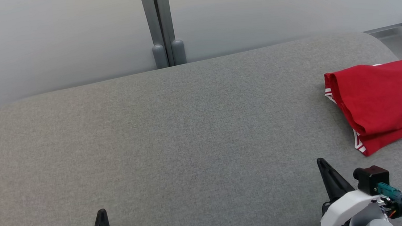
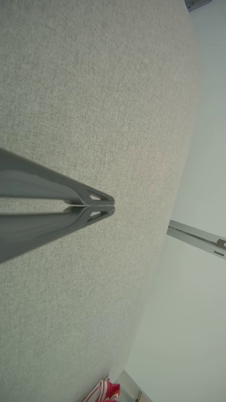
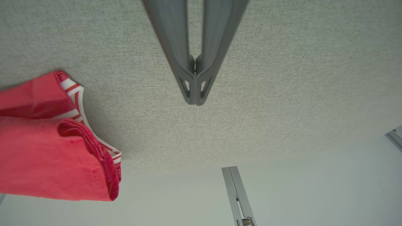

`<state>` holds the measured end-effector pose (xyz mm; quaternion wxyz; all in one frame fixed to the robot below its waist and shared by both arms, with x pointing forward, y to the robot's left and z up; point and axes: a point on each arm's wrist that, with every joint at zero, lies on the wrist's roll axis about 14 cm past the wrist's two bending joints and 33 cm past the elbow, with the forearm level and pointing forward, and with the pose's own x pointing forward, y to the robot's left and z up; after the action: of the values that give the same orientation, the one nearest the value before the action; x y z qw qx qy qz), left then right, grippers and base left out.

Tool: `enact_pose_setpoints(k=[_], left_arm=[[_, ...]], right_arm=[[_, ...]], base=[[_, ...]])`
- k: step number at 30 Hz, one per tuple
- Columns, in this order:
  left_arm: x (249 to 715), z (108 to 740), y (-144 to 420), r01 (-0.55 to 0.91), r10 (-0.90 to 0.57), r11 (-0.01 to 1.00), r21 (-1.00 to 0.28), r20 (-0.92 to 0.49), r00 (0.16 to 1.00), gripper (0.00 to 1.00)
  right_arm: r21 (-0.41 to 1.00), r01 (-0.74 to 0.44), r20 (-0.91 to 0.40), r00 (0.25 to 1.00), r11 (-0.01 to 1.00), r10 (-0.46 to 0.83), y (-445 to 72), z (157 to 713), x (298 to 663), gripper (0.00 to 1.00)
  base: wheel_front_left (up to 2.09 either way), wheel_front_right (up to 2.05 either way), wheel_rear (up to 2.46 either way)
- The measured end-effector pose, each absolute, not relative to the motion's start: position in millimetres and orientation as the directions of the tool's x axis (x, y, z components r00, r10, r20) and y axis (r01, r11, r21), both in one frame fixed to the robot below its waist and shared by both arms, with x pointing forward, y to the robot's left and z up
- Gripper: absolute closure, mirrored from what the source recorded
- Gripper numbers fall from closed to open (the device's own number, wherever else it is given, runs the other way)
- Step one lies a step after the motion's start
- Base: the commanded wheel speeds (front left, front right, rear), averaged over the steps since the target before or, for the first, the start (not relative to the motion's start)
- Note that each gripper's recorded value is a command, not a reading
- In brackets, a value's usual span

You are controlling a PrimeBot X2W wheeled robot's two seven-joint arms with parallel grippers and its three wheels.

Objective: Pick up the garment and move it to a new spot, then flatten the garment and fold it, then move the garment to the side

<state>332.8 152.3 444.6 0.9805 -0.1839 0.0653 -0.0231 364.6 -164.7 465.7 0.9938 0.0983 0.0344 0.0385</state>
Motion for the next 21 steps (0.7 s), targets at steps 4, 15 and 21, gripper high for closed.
enact_pose_setpoints(k=[4,15,21], left_arm=[[333.2,442.6,156.0,-0.008,-0.054,0.908,-0.419,-0.136,0.989,1.00],[340.2,444.7,165.5,-0.068,-0.022,0.827,-0.559,-0.153,0.988,1.00],[344.8,447.4,169.3,-0.090,-0.010,0.776,-0.624,-0.155,0.988,1.00]], right_arm=[[0.267,-0.042,-0.068,0.996,0.963,0.063,-168.8,465.7,365.5,1.00],[0.445,0.017,-0.074,0.997,0.895,0.018,-178.2,469.3,368.6,1.00],[0.528,0.040,-0.079,0.997,0.848,0.002,-181.9,470.8,369.9,1.00]], base=[[0.00,0.00,0.00],[0.00,0.00,0.00],[0.00,0.00,0.00]])
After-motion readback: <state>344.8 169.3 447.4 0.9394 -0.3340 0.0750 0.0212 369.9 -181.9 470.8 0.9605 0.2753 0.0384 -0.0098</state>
